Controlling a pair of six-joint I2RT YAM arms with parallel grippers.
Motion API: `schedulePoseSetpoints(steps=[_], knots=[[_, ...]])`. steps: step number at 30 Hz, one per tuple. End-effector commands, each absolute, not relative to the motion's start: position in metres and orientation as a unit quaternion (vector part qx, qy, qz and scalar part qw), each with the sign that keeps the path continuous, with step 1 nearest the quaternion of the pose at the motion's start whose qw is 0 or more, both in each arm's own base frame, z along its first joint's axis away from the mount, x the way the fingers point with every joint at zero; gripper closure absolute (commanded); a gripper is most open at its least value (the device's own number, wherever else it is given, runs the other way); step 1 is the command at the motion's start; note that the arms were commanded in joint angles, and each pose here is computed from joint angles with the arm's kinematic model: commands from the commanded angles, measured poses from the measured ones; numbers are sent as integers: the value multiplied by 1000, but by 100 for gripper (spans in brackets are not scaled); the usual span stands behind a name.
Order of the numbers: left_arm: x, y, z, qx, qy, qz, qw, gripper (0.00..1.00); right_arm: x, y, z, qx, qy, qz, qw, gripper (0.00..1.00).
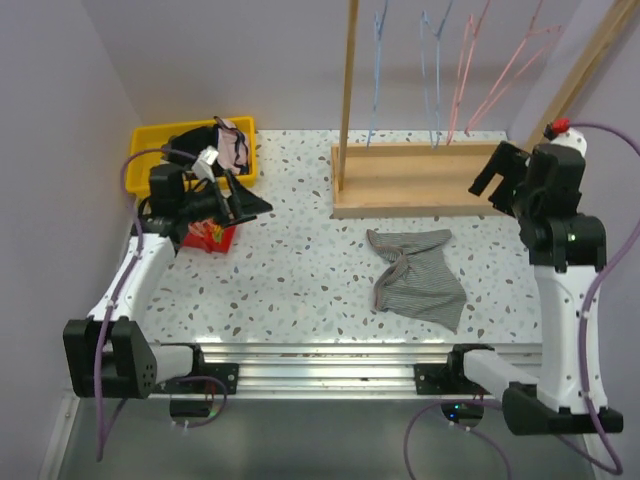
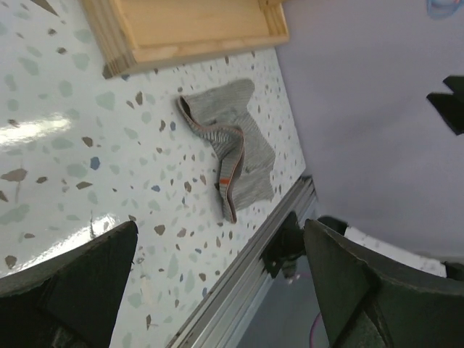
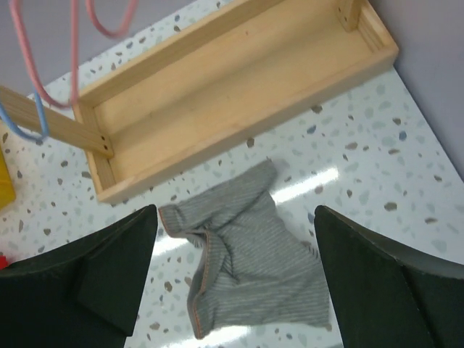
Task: Remove the underwear clipped to the hanger
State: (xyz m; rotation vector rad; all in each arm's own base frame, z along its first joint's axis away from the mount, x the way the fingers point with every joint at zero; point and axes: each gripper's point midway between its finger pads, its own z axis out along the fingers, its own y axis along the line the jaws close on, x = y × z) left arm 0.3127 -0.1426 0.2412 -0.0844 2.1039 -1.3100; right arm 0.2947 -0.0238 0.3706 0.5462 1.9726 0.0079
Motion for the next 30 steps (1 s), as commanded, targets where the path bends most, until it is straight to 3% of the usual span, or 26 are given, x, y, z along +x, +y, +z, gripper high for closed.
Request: schedulePoseSetpoints(steps=[1,5,9,15,19,30], knots=[[302,-204,246,81,806,-501,306,0,251,-16,315,254,859,9,444,7],[286,-265,225,155,807,-490,291,0,202,4,239,246,902,38,353,6],[260,-328,190,228,818,-462,256,0,153,11,216,252,905,58,339,4],[253,-402,130,241,848,-408,239,0,109,12,202,260,908,60,323,2],[254,-439,86,232,869,-365,240,0,95,12,205,259,906,64,329,1],[280,-477,50,217,880,-290,307,0,89,10,215,241,906,61,343,1]])
